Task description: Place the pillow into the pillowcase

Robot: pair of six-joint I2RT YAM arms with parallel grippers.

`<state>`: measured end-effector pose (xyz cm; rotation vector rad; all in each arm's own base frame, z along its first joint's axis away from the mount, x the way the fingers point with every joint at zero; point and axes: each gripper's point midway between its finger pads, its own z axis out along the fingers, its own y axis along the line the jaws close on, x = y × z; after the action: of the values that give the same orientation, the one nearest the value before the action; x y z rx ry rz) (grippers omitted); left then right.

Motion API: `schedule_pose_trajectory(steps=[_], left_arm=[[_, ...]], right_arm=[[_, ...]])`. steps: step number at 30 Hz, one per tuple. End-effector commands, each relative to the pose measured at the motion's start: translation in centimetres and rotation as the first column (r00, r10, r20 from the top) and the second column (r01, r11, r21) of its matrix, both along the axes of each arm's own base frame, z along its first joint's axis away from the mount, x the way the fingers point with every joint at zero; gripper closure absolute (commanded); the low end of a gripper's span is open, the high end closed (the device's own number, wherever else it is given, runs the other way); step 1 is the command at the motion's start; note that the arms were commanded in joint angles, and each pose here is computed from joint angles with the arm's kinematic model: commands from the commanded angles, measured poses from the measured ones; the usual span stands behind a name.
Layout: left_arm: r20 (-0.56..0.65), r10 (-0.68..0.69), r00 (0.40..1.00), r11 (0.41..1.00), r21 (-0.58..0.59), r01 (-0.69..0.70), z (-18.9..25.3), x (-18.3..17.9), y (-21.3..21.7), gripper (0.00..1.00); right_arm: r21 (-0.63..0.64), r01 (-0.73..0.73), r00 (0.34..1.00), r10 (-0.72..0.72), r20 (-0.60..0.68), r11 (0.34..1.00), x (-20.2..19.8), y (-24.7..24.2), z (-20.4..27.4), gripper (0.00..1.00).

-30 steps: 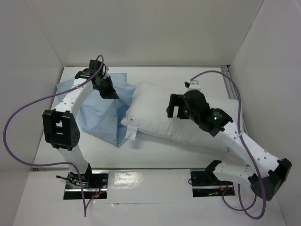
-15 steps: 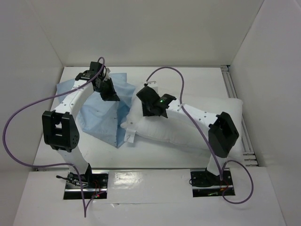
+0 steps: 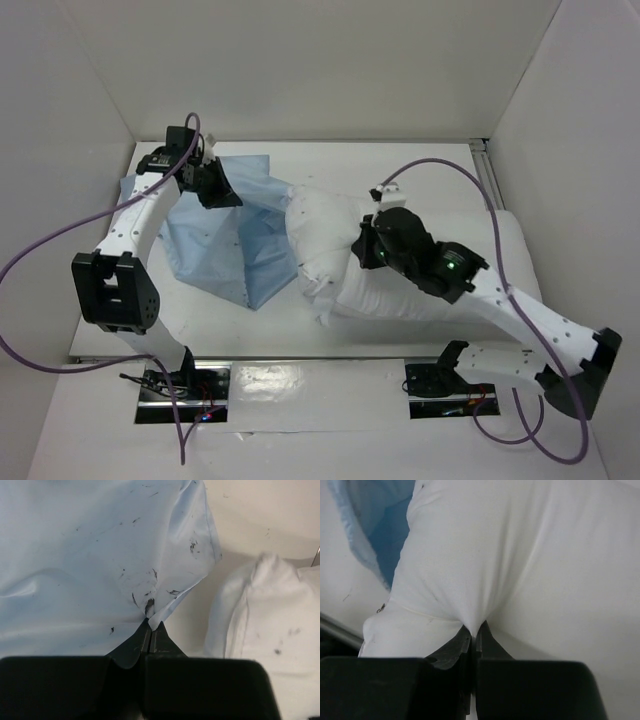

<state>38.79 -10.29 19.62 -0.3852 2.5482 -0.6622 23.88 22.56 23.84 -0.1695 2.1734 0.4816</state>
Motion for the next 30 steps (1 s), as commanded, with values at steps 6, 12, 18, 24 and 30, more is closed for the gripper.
schedule_pose_trajectory(steps=[6, 12, 18, 24, 30], left_arm=[[0.086, -0.032, 0.996, 0.997, -0.061, 0.037, 3.2, 0.9, 0.1, 1.0], [0.103, -0.04, 0.994, 0.998, -0.054, 0.045, 3.7, 0.5, 0.2, 1.0], [0.096, -0.094, 0.991, 0.993, -0.066, 0.1, 3.4, -2.6, -0.5, 1.0], [0.107, -0.142, 0.984, 0.987, -0.055, 0.149, 3.8, -6.1, -1.2, 1.0], [0.118, -0.224, 0.967, 0.971, -0.053, 0.231, 4.6, -9.1, -2.6, 1.0]], right_arm=[[0.057, -0.306, 0.952, 0.304, 0.038, 0.95, -5.2, 2.1, 1.0, 1.0], [-0.007, -0.44, 0.897, 0.439, -0.047, 0.898, -7.3, 5.0, -2.4, 1.0], [-0.077, -0.319, 0.947, 0.32, 0.004, 0.945, -3.5, 6.5, -2.2, 1.0], [-0.127, -0.158, 0.985, 0.166, 0.05, 0.979, 0.6, 7.7, -1.2, 1.0], [-0.056, 0.01, 0.991, -0.003, 0.133, 0.998, 3.3, 7.9, 2.1, 1.0]])
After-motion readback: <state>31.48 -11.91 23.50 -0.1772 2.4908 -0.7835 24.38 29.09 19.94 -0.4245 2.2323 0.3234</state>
